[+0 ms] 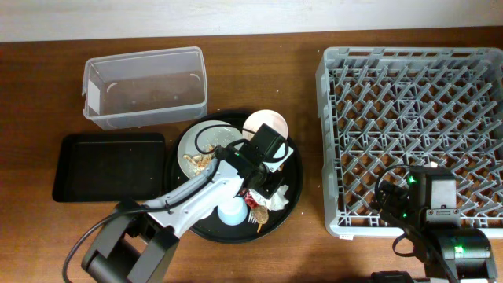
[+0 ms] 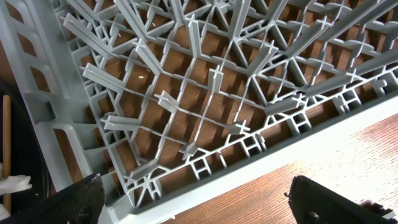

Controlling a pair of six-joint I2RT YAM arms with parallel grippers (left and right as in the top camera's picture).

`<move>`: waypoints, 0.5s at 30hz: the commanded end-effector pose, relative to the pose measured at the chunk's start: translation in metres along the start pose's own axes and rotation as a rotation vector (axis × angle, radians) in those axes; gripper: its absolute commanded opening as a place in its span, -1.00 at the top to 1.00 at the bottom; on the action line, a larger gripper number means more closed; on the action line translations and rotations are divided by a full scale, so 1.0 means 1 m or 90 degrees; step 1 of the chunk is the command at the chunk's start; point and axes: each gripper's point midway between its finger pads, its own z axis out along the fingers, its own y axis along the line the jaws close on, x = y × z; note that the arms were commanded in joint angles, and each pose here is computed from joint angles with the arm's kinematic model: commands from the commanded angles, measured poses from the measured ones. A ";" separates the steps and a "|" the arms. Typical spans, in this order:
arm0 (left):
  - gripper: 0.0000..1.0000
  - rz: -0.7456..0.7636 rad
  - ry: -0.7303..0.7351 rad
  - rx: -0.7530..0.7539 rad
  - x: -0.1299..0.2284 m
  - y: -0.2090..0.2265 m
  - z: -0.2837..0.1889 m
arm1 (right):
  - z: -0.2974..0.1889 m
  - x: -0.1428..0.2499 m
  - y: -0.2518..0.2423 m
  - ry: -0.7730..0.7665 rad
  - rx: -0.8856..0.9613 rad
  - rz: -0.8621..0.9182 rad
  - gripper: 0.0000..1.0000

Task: Sort waste into correct bins and load items into the dishwasher rack
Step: 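Grasp the white tissue with the left gripper and drop it in the clear bin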

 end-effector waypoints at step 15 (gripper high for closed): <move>0.99 -0.269 -0.437 -0.375 -0.077 0.255 -0.229 | -0.005 -0.008 -0.001 -0.020 0.006 0.006 -0.97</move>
